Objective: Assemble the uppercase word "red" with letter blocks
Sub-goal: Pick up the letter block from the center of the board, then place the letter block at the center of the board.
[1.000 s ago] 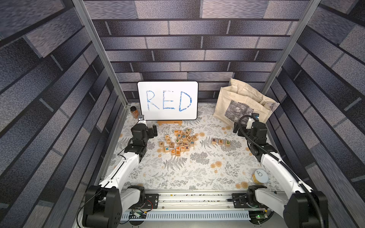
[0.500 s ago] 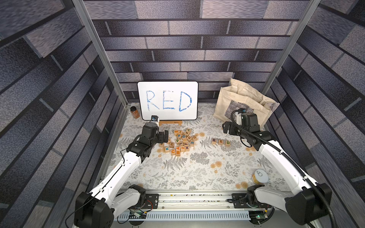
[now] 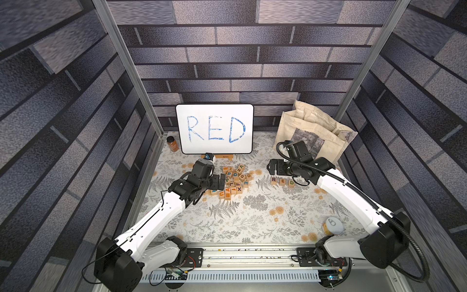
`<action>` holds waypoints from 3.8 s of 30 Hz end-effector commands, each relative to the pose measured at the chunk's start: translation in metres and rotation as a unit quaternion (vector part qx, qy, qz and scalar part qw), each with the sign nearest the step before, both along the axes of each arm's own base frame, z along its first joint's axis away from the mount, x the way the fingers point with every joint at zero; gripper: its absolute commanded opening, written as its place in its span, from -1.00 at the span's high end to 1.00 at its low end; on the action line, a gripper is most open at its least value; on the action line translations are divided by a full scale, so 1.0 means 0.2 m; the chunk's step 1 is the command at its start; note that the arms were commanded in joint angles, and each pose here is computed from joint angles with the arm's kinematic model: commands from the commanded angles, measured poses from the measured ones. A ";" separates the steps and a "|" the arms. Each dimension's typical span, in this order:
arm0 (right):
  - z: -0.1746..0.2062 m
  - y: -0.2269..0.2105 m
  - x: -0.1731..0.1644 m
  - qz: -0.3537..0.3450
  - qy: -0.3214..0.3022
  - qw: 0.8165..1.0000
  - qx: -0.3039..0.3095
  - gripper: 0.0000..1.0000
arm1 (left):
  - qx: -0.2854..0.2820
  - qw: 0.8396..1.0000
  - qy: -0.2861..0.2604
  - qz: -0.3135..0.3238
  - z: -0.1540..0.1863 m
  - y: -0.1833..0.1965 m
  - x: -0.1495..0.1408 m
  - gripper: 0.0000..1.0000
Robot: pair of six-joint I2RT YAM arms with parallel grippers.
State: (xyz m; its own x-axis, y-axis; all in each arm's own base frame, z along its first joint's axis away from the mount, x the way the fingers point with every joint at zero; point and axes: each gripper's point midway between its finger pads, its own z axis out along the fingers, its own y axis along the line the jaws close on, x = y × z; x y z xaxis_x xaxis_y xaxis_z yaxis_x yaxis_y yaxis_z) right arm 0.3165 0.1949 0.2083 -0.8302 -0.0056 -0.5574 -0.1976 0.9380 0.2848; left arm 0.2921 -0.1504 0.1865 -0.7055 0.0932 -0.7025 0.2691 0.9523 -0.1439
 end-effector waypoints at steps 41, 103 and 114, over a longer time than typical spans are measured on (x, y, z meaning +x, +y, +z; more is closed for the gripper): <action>-0.72 -0.09 0.15 -0.106 0.219 0.956 -0.164 -0.34 | -0.042 0.986 0.117 -0.113 -0.10 -0.31 0.00 -1.00; -0.64 0.11 -0.25 -0.109 0.228 0.961 -0.115 0.69 | -0.079 0.988 0.101 -0.091 -0.12 -0.25 -0.34 -1.00; -0.63 0.22 -0.40 -0.093 0.219 0.965 -0.114 0.69 | -0.075 0.988 0.099 -0.095 -0.12 -0.23 -0.48 -1.00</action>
